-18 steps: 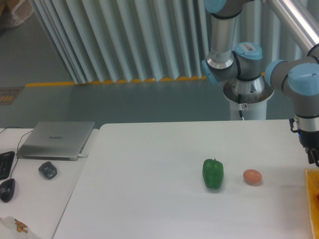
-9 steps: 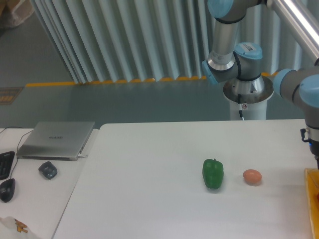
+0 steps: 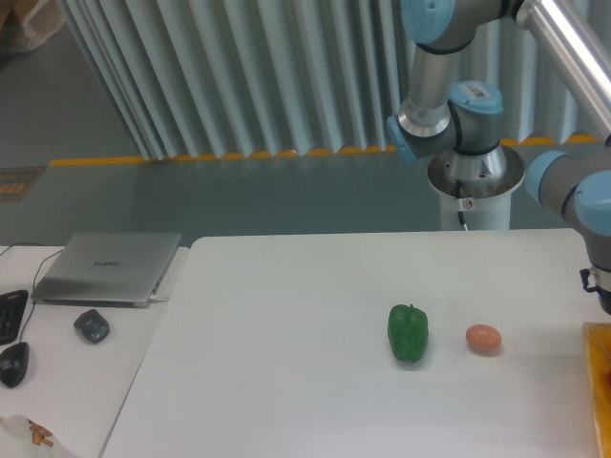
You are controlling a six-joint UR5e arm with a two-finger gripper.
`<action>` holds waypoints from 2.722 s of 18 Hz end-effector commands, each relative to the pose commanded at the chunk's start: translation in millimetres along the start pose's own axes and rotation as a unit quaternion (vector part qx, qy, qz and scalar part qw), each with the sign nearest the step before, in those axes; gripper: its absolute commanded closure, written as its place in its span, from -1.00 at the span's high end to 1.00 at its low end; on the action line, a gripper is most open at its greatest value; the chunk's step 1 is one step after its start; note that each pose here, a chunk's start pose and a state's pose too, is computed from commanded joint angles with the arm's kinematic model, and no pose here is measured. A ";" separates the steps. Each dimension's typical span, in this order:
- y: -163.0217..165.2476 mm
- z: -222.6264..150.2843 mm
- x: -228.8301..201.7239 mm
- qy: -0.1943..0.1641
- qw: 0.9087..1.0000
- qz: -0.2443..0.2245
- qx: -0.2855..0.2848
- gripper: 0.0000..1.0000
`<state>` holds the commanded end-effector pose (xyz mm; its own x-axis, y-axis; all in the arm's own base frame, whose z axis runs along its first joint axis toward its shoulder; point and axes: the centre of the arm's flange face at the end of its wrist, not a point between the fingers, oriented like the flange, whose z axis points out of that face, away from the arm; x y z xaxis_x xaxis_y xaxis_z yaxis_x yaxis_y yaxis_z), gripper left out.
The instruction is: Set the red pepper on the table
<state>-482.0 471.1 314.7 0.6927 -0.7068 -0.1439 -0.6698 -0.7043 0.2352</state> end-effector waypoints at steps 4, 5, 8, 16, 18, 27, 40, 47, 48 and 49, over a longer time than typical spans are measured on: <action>-2.2 13.2 -4.4 0.006 1.000 -0.001 0.002 1.00; -2.1 13.0 -4.5 0.005 1.000 0.000 0.002 1.00; -2.7 16.8 -5.0 0.007 1.000 0.001 0.001 1.00; -4.1 23.9 -5.6 0.009 1.000 0.005 0.002 1.00; -3.9 23.9 -6.5 0.007 1.000 0.004 0.001 1.00; -3.0 23.4 -8.9 -0.002 1.000 0.003 -0.002 1.00; -6.7 31.9 -6.3 0.005 1.000 0.006 -0.015 1.00; -13.2 36.6 -5.9 0.009 1.000 0.008 -0.013 0.98; -12.8 34.9 -6.4 0.007 1.000 0.007 -0.014 0.80; -12.8 35.1 -6.3 0.008 1.000 0.006 -0.014 0.60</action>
<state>-487.2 482.2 278.8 0.6891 -0.7137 -0.1258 -0.6705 -0.6938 0.2629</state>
